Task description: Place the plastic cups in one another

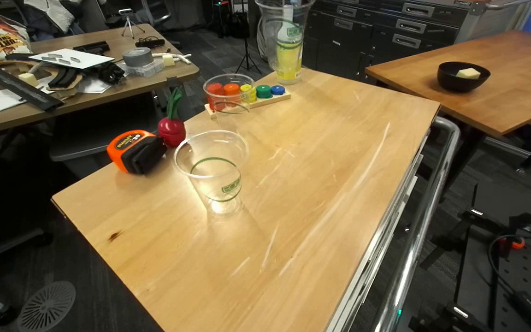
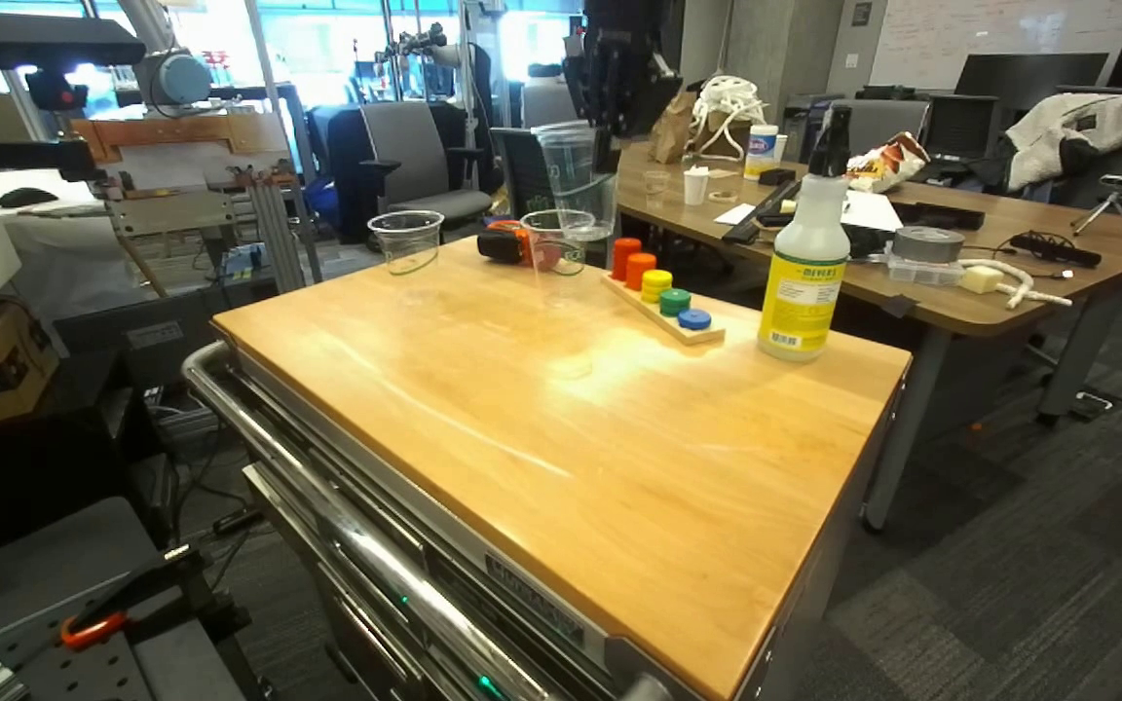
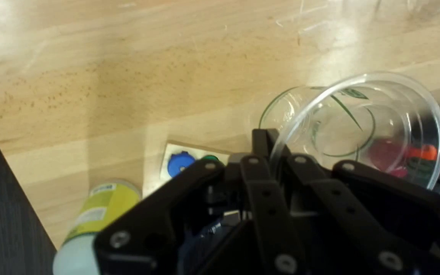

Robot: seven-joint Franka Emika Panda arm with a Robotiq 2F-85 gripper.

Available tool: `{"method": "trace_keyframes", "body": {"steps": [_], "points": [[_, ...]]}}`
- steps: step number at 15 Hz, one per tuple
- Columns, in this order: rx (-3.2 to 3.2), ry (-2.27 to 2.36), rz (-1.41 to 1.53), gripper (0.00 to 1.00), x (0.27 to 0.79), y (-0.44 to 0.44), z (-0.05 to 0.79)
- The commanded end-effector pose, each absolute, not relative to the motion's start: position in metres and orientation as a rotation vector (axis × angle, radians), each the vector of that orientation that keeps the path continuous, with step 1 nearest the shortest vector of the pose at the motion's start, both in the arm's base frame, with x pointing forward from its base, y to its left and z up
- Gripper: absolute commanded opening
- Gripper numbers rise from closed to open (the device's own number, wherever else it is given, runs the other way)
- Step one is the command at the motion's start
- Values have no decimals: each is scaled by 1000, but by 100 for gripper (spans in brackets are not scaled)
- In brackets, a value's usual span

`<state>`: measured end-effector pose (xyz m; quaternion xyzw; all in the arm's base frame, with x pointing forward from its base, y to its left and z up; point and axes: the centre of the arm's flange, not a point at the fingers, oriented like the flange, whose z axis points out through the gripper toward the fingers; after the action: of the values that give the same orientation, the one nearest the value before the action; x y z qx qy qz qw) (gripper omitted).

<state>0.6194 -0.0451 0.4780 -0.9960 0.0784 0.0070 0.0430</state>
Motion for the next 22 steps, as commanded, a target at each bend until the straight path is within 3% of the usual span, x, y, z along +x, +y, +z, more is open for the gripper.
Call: {"method": "trace_keyframes", "body": {"steps": [1, 9, 18, 19, 20, 22], "points": [[-3038, 155, -39, 1, 667, -18, 512], [-3007, 31, 54, 1, 717, 23, 476], [-2995, -35, 284, 1, 726, 37, 416], [-2994, -44, 301, 10, 725, 39, 413], [-3002, -54, 307, 31, 722, 40, 413], [-3005, -73, 300, 45, 720, 42, 418]]}}
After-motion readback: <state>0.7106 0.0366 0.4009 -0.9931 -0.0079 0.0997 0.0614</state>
